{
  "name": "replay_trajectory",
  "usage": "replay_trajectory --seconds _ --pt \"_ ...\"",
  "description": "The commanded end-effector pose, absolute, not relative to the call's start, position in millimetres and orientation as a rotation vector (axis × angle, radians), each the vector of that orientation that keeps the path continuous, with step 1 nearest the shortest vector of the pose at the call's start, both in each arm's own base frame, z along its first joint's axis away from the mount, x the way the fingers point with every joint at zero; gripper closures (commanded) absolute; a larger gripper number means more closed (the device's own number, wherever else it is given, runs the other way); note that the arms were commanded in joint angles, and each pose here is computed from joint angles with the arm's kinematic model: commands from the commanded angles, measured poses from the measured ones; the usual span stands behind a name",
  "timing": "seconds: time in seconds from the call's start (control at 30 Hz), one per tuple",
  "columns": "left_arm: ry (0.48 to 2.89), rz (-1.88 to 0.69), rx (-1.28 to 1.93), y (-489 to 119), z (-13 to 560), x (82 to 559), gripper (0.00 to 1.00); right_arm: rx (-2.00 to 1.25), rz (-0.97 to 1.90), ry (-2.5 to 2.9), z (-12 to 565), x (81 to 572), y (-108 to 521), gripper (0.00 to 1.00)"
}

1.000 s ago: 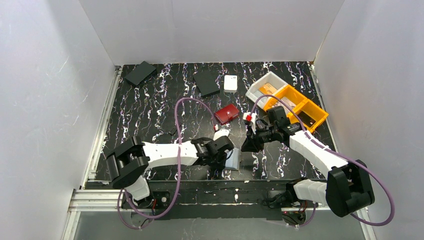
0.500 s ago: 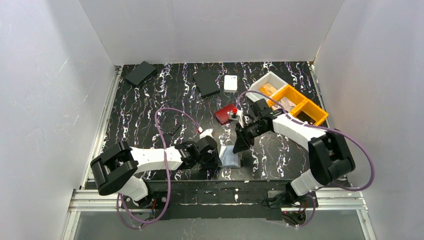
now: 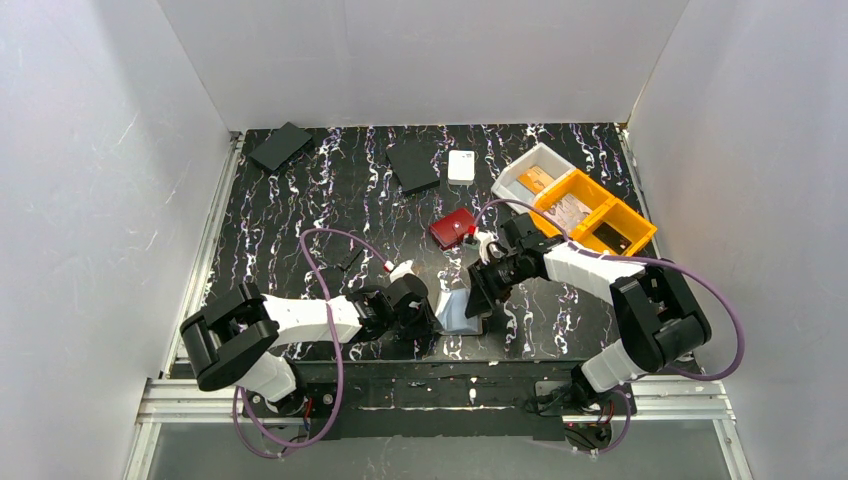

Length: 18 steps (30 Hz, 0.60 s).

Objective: Take the credit cards out of the card holder
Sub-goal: Open the card holder at the center of the board.

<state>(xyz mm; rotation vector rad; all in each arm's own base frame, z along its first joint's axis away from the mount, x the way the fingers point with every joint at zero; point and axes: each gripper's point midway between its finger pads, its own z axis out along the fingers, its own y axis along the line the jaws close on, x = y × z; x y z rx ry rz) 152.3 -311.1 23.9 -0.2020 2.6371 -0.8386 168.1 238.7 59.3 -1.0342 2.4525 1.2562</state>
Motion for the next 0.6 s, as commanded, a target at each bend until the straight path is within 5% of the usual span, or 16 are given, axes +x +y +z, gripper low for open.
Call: replay_trajectory --seconds 0.0,0.57 --pt "2.621 -0.841 -0.230 -312.0 27.1 157.7 0.90 -0.974 1.261 2.397 68.9 180.5 248.4 0.45" --pt "2.627 -0.820 -0.249 -306.6 21.7 156.6 0.87 -0.834 1.467 2.256 108.7 185.2 252.6 0.47"
